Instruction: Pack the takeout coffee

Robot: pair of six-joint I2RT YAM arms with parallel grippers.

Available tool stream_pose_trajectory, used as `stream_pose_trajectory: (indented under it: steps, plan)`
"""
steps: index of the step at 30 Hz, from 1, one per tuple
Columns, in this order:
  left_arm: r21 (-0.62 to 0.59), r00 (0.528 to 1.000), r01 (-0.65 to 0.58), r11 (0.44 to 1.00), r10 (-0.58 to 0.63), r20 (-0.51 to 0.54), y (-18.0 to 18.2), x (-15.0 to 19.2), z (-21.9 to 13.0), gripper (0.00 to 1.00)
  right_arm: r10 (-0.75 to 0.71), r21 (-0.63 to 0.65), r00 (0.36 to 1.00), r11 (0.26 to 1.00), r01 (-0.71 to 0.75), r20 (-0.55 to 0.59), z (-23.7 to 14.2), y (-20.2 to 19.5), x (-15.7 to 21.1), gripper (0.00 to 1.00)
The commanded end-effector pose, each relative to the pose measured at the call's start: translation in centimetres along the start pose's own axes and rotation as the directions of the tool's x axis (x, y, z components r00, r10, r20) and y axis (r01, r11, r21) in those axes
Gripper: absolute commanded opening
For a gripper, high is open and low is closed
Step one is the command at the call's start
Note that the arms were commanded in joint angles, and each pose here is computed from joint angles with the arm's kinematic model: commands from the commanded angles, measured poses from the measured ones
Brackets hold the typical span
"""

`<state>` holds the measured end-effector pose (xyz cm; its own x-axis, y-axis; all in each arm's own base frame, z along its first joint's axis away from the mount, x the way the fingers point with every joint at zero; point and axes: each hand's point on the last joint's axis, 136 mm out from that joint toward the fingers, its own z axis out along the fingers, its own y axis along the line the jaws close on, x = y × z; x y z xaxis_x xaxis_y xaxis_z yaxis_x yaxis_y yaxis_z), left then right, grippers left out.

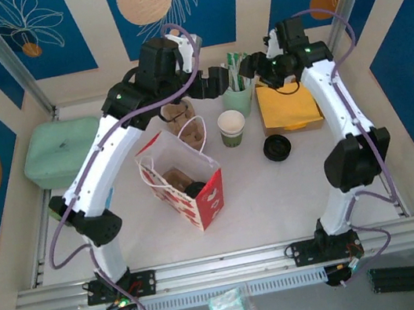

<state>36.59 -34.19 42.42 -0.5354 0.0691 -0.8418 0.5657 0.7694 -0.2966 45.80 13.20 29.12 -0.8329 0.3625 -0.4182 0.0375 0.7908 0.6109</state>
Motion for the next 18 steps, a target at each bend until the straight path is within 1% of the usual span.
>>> stream_pose_trajectory:
  steps: [1,5,7,13,18]
  plan:
    - [0.024,1.000,0.029,0.999,-0.029,-0.011,0.1,-0.3,-0.5,0.99,-0.030,0.004,1.000,1.000,0.030,0.003,0.9,0.3,-1.1,0.61]
    - [0.027,0.999,0.032,0.999,-0.032,-0.016,0.2,-0.2,-0.6,0.99,-0.060,0.008,0.998,0.998,0.060,-0.014,3.4,0.7,-1.9,0.57]
    - [0.028,0.999,0.032,0.999,-0.032,-0.022,0.2,-0.1,-0.7,0.99,-0.086,0.028,0.996,0.996,0.086,-0.018,4.4,0.9,-2.1,0.57]
    - [0.034,0.999,0.031,0.999,-0.030,-0.029,0.2,0.0,-0.9,1.00,-0.171,0.139,0.985,0.975,0.174,-0.031,7.7,0.7,-2.6,0.57]
    - [0.030,0.999,0.025,0.999,-0.024,-0.029,0.3,0.2,-1.4,1.00,-0.241,0.235,0.970,0.942,0.239,-0.021,9.1,0.4,-3.2,0.57]
